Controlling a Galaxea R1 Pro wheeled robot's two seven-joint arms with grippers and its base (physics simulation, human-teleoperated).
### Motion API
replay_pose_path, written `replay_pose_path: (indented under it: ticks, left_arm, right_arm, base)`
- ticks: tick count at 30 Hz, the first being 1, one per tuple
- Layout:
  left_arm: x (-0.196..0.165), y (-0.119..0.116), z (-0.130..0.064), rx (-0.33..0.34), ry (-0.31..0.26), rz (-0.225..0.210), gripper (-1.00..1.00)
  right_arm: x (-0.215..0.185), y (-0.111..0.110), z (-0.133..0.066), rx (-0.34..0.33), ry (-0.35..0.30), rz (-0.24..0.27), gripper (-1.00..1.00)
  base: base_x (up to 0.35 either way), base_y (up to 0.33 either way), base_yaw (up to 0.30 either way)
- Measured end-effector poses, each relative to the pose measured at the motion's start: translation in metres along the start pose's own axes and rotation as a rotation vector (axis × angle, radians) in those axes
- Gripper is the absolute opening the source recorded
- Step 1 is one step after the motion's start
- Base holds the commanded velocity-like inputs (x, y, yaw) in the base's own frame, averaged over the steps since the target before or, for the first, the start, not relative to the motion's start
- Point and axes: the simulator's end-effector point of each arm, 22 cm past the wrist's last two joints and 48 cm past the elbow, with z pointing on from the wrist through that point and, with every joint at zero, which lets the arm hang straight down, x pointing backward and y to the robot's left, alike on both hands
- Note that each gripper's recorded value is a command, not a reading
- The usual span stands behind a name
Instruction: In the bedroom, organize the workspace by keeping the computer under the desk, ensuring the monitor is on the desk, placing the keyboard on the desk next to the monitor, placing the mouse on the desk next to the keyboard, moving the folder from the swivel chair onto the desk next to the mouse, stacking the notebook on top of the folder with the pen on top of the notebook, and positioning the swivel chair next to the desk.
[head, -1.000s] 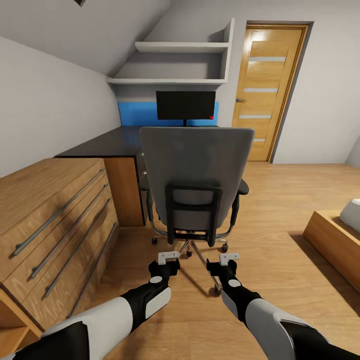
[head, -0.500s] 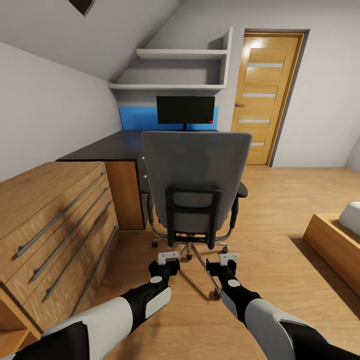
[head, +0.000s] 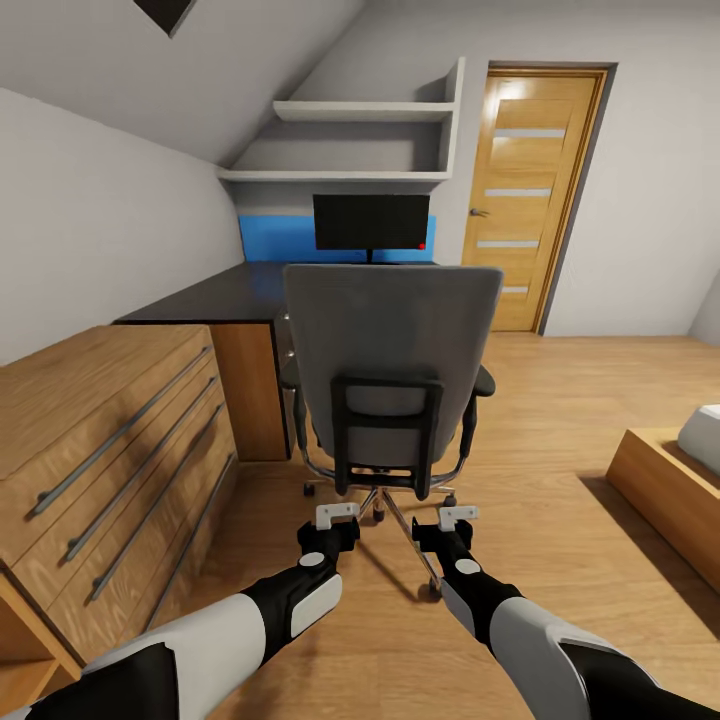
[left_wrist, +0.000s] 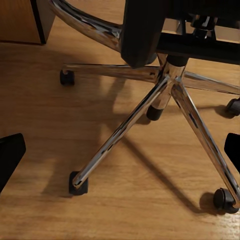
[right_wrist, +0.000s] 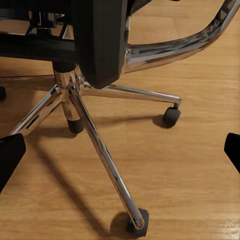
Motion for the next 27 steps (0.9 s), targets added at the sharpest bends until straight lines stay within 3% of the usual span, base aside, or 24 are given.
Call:
replay_pose_path:
  ticks: [10,27]
  left_arm:
    - [-0.0002,0.0001,0.0000,0.000,-0.001,-0.001,1.00]
    - [0.0001,0.0001,-0.0001,0.000,0.001,-0.003,1.00]
  right_arm:
    - [-0.0006,-0.0002,0.0001,0.000,-0.001,0.000,1.00]
    - [-0.0002,0.0002,-0.0001,-0.001,0.000,0.000,1.00]
  base:
    - [0.004,0.000,0.000]
    - [0.100,0.000,0.000]
